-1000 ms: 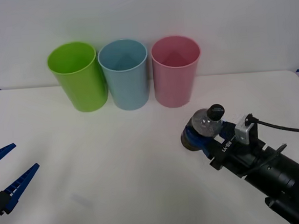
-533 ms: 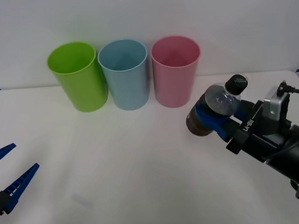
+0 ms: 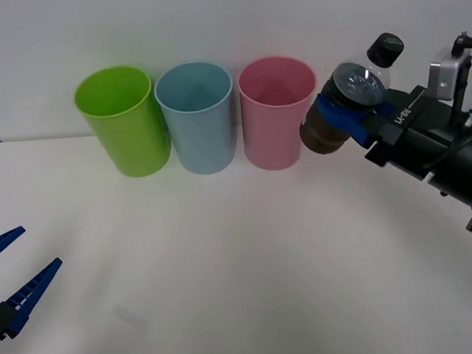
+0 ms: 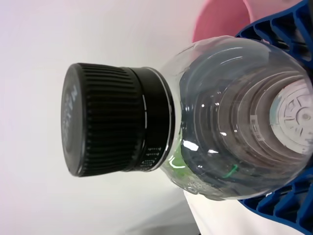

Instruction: Grasp the object on the table and drop it into the matching bin: aluminum can to the light blue bin, PET bottle to the pink bin.

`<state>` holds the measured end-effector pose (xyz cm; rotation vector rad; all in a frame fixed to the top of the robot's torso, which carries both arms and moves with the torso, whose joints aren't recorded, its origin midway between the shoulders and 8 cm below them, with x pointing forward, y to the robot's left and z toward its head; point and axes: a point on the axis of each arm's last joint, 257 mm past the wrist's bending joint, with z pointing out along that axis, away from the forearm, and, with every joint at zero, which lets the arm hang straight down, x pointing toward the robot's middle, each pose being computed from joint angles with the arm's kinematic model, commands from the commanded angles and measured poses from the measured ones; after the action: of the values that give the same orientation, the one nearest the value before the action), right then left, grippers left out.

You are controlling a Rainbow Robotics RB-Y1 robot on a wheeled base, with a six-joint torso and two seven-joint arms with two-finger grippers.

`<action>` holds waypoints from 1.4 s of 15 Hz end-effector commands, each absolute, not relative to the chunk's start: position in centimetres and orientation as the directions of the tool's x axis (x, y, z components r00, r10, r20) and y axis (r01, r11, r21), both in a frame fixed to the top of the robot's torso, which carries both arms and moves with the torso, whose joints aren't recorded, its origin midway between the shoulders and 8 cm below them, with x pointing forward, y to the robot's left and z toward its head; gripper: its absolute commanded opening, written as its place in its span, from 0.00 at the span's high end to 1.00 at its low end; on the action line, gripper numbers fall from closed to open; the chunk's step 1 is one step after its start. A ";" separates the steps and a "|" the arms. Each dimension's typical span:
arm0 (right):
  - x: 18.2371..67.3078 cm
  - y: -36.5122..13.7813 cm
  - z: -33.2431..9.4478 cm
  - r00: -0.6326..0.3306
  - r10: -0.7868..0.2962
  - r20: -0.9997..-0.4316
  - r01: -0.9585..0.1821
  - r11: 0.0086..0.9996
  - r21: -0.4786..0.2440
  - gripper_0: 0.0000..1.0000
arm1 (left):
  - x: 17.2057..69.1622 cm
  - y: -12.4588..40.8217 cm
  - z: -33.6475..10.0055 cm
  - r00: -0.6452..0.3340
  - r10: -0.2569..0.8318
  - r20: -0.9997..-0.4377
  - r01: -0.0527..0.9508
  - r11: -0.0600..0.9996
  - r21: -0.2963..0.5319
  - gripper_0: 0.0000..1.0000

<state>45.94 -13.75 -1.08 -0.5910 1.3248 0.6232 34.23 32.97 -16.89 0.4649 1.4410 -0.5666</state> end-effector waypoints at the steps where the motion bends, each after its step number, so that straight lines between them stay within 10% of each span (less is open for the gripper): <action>1: 49.8 -14.0 0.1 0.143 0.075 -0.987 -0.686 0.727 -0.044 1.00 | 34.2 33.0 -16.9 0.041 -0.082 -0.996 0.618 0.785 -0.039 0.00; 21: 65.5 -8.4 1.2 0.054 0.051 -0.997 -0.622 0.783 0.007 1.00 | 34.2 33.0 -16.9 0.041 -0.082 -0.996 0.618 0.785 -0.039 0.00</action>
<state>65.42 -8.44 1.17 -0.4969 1.4381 0.5488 34.23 32.97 -16.89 0.4649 1.4410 -0.5666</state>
